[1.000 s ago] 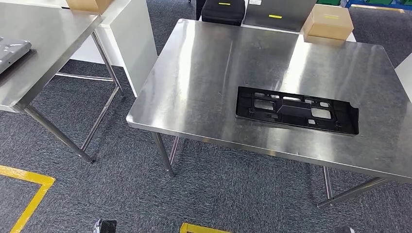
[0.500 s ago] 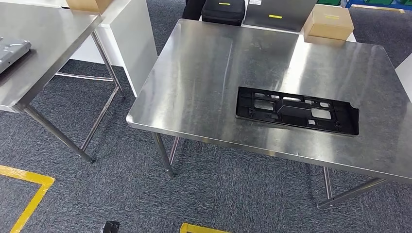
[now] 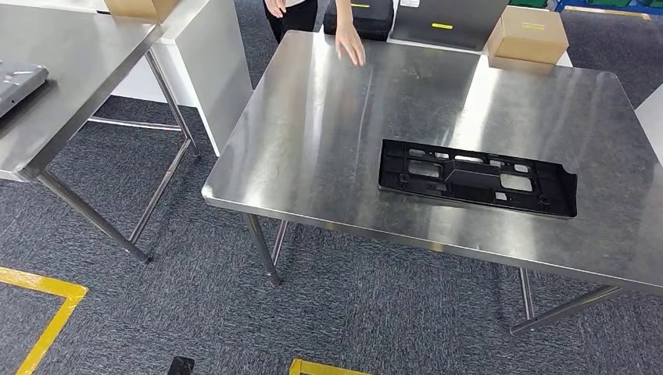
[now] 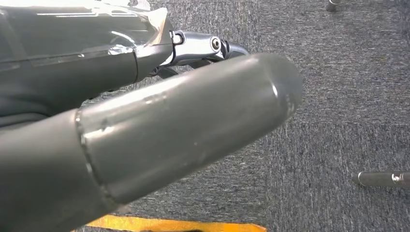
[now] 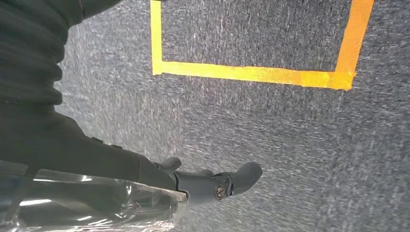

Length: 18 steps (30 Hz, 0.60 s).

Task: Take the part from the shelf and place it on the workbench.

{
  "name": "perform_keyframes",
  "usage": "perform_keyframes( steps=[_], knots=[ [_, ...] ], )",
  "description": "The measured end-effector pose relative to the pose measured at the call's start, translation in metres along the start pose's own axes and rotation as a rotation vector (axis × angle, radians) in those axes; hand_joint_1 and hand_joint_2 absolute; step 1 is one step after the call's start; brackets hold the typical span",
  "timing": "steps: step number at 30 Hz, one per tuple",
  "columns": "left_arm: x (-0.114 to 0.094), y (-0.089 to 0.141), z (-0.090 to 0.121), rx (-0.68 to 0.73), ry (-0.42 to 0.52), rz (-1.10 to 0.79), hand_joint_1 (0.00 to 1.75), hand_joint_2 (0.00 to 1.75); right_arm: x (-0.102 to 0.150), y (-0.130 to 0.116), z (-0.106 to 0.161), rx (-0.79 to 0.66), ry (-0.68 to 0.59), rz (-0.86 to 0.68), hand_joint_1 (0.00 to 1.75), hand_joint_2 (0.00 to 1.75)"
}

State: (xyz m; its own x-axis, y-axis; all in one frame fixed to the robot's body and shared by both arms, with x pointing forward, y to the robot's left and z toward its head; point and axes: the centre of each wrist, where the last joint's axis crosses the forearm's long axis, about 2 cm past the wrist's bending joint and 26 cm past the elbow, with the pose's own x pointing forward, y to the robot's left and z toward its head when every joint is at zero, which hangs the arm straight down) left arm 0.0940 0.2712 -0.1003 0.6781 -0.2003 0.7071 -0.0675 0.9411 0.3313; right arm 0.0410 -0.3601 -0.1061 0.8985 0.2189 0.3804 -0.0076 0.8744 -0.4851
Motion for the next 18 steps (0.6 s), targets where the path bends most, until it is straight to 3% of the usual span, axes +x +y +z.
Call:
perform_keyframes(
  steps=[18],
  knots=[
    [-0.0022, 0.0055, -0.0011, -0.003, -0.006, -0.023, 0.0, 0.0, -0.0008, 0.0047, 0.0021, 0.029, 0.026, 0.003, 0.0, 1.75]
  ],
)
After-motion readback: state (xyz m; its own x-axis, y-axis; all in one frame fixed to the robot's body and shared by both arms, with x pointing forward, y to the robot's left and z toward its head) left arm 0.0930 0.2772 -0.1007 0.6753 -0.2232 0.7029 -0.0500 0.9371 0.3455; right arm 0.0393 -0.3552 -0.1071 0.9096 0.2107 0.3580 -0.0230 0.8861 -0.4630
